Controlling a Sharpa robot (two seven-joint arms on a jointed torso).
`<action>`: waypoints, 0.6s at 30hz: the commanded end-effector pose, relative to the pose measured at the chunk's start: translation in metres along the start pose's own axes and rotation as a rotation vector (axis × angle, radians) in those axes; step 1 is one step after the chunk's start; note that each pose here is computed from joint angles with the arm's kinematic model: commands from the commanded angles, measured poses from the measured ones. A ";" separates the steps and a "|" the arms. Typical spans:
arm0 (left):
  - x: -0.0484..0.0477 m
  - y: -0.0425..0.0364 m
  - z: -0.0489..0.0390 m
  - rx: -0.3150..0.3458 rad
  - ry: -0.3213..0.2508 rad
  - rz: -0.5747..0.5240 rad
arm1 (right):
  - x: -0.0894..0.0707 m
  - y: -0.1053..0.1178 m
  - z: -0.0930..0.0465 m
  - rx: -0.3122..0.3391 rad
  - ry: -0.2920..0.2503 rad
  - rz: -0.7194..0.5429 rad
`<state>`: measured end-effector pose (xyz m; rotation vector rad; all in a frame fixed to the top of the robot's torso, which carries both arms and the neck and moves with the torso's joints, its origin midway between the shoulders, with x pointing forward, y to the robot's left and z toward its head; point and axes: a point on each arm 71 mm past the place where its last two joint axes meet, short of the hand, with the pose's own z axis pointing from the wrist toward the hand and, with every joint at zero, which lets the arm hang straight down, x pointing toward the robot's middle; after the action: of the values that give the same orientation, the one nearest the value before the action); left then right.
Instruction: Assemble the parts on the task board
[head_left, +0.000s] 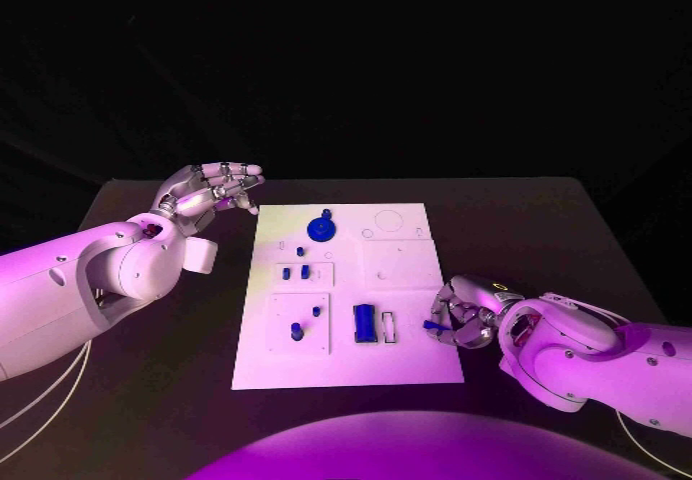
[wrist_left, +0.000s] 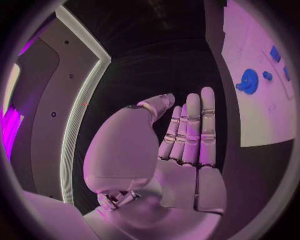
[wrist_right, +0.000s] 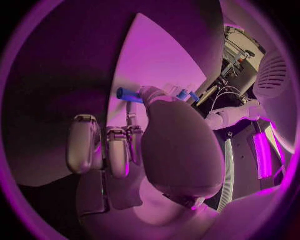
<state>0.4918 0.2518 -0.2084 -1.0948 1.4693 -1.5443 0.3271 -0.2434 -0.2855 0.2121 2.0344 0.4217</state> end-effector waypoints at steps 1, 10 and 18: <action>0.0033 -0.0006 0.0007 0.005 0.025 -0.007 | 0.010 -0.002 -0.003 0.037 0.066 0.075; 0.0040 -0.0005 0.0011 0.005 0.028 -0.008 | 0.003 0.013 -0.002 0.010 0.029 0.197; 0.0049 -0.0004 0.0012 0.004 0.031 -0.009 | 0.003 0.028 0.004 0.005 0.032 0.266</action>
<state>0.4917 0.2498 -0.2086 -1.0928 1.4762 -1.5521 0.3278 -0.2161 -0.2790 0.4147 2.0527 0.5699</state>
